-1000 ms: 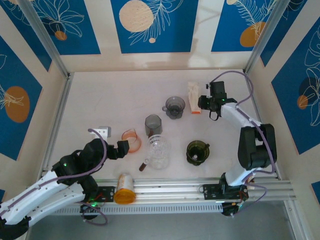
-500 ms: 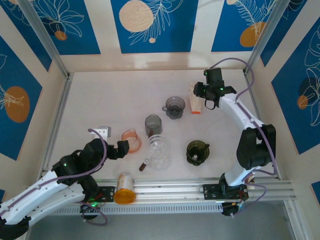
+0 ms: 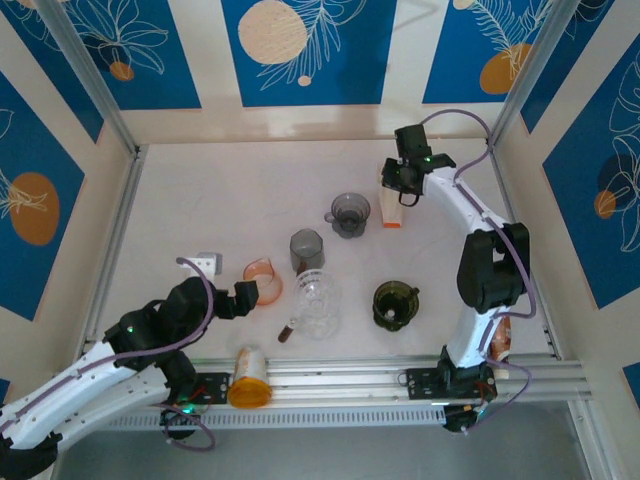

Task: Place the coffee filter in the dripper

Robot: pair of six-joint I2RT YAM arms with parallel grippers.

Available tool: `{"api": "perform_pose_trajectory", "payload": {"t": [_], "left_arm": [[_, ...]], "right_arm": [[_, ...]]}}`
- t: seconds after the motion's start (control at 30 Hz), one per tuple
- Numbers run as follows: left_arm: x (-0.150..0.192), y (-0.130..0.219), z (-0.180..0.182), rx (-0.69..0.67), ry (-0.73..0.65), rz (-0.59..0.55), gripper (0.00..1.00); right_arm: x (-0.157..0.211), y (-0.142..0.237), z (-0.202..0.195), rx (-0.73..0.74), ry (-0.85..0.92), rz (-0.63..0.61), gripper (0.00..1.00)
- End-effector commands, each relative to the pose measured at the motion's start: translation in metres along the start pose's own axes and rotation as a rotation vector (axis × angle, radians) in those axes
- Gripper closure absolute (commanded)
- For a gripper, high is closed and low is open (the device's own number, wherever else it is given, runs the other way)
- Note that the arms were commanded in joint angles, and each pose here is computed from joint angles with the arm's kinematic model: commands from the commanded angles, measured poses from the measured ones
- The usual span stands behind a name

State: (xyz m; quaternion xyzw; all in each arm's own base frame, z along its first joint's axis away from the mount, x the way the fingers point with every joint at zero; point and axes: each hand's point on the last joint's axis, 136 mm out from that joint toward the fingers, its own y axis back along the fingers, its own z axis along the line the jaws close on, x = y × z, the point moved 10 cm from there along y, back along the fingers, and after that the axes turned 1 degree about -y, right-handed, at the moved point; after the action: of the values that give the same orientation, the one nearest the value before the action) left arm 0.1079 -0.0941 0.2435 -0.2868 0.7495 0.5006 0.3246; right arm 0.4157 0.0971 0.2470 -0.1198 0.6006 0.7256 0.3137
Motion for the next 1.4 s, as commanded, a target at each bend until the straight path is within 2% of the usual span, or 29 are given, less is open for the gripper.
{"api": "perform_pose_trajectory", "payload": {"t": [0.0,0.47,0.9,1.13,1.37], "left_arm": [[-0.003,0.002,-0.002,0.017,-0.015,-0.013,0.0],[-0.003,0.001,-0.002,0.015,-0.016,-0.019,0.0],[-0.003,0.0,-0.002,0.012,-0.018,-0.02,0.0],[-0.003,0.001,-0.003,0.017,-0.016,-0.021,0.0],[-0.002,0.0,-0.003,0.017,-0.012,-0.019,0.0]], "right_arm": [[0.0,-0.002,0.004,0.032,-0.006,0.017,0.77],[0.0,-0.018,0.002,0.075,0.0,0.037,0.77],[0.0,-0.027,0.0,0.114,0.023,0.045,0.89],[-0.001,-0.016,0.0,0.111,0.037,0.013,1.0],[-0.003,0.009,0.001,0.082,0.048,-0.037,1.0]]}}
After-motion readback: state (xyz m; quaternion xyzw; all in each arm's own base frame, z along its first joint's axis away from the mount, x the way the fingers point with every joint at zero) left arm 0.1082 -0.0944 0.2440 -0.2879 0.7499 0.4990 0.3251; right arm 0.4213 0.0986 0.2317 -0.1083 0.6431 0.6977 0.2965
